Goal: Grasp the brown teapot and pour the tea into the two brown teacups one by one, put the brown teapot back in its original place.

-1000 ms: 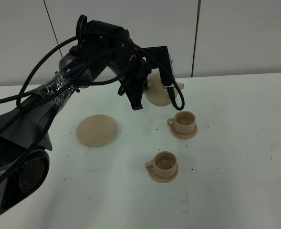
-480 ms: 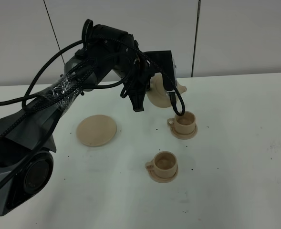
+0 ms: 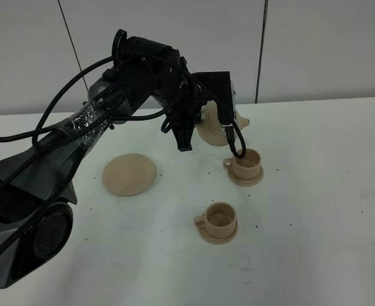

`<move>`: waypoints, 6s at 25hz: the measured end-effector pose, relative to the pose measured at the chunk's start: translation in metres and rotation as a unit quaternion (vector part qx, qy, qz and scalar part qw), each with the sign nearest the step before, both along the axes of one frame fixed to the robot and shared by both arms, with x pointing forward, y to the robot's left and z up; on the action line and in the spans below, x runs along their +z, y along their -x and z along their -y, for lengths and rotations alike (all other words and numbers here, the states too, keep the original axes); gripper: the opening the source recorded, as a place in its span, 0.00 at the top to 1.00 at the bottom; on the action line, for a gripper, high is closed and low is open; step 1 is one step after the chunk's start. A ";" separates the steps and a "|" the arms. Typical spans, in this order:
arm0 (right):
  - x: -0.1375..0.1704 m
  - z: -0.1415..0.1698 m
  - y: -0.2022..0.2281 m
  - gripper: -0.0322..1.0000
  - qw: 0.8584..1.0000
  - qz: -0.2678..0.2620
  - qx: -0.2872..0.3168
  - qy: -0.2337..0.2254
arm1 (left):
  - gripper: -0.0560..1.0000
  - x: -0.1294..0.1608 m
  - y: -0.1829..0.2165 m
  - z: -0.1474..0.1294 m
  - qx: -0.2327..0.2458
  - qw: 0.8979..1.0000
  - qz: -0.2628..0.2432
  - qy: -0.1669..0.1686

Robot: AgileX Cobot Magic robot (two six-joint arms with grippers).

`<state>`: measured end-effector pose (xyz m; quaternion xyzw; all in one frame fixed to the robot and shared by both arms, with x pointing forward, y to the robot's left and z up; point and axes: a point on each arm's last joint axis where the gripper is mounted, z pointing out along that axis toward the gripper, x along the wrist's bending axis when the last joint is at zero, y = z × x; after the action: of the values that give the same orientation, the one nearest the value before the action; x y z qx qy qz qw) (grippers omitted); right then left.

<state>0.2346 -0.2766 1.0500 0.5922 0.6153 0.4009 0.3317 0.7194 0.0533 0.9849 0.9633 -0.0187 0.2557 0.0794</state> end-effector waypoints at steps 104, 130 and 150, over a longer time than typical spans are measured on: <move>0.000 0.000 0.000 0.65 1.000 0.000 0.000 0.000 | 0.79 0.021 0.010 -0.010 -0.072 0.995 -0.007 -0.075; 0.000 0.000 0.000 0.65 1.000 0.000 0.000 0.000 | 0.79 0.021 0.013 -0.004 -0.108 0.989 0.004 -0.099; 0.000 0.000 0.000 0.65 1.000 0.000 0.000 0.000 | 0.79 0.023 0.020 0.009 -0.118 0.982 0.026 -0.146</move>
<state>0.2346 -0.2766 1.0501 0.5920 0.6151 0.4011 0.3320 0.6996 0.0442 1.0082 0.9486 -0.1712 0.2640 -0.0329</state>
